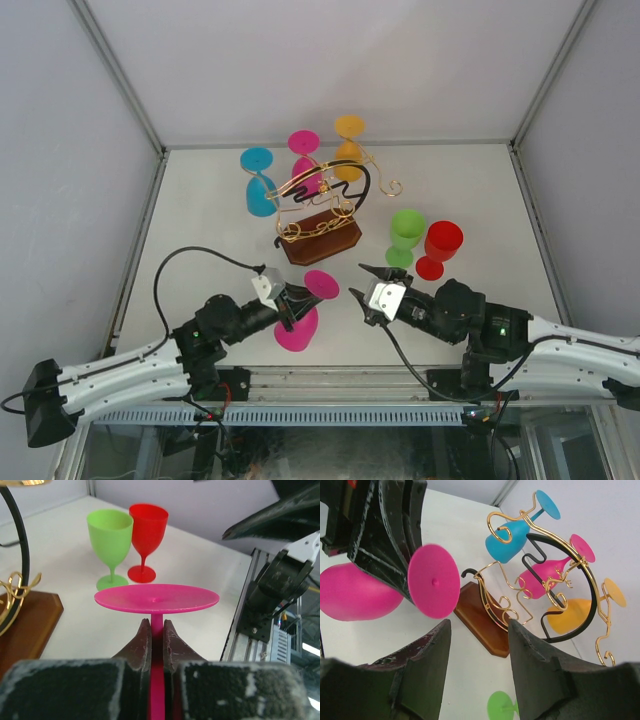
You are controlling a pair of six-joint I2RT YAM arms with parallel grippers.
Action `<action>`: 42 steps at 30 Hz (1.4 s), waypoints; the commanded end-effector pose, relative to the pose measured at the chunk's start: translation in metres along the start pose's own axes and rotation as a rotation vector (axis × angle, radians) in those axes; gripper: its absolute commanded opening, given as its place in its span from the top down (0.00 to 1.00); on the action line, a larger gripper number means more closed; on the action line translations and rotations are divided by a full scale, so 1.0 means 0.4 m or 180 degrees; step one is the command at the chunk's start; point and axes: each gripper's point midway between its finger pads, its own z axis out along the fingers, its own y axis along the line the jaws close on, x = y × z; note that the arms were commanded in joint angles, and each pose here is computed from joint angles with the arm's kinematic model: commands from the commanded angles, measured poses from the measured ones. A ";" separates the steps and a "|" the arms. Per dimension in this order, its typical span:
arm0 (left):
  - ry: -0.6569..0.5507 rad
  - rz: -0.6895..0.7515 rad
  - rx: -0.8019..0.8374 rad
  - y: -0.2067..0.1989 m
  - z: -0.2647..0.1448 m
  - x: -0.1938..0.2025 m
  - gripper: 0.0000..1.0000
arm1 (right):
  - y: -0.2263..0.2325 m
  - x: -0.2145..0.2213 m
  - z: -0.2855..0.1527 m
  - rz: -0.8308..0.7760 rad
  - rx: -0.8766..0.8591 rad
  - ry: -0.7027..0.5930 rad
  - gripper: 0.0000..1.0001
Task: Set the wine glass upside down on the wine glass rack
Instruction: Turn the wine glass upside down at the wine rack.
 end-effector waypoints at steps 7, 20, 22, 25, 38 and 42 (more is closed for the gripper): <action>-0.0277 -0.0240 -0.0189 0.014 0.011 -0.079 1.00 | -0.006 -0.015 -0.001 0.0074 0.0051 -0.0047 0.51; 0.0090 -0.0263 -0.1242 0.155 -0.023 0.002 1.00 | -0.003 -0.003 -0.008 0.0080 0.0050 -0.0019 0.52; 0.0179 -0.0289 -0.1196 0.149 -0.021 0.024 1.00 | -0.003 -0.001 -0.010 0.0079 0.0054 -0.0013 0.52; 0.0274 -0.0290 -0.0985 0.122 -0.012 0.046 1.00 | -0.003 0.002 -0.012 0.0081 0.0059 -0.0017 0.52; -0.1114 -0.0897 -0.0905 0.130 -0.060 -0.070 1.00 | 0.001 0.014 -0.013 0.0063 0.0061 0.0012 0.52; -0.1172 -0.0492 -0.0855 0.125 -0.055 -0.102 1.00 | 0.001 0.017 -0.016 0.0068 0.0062 0.0030 0.52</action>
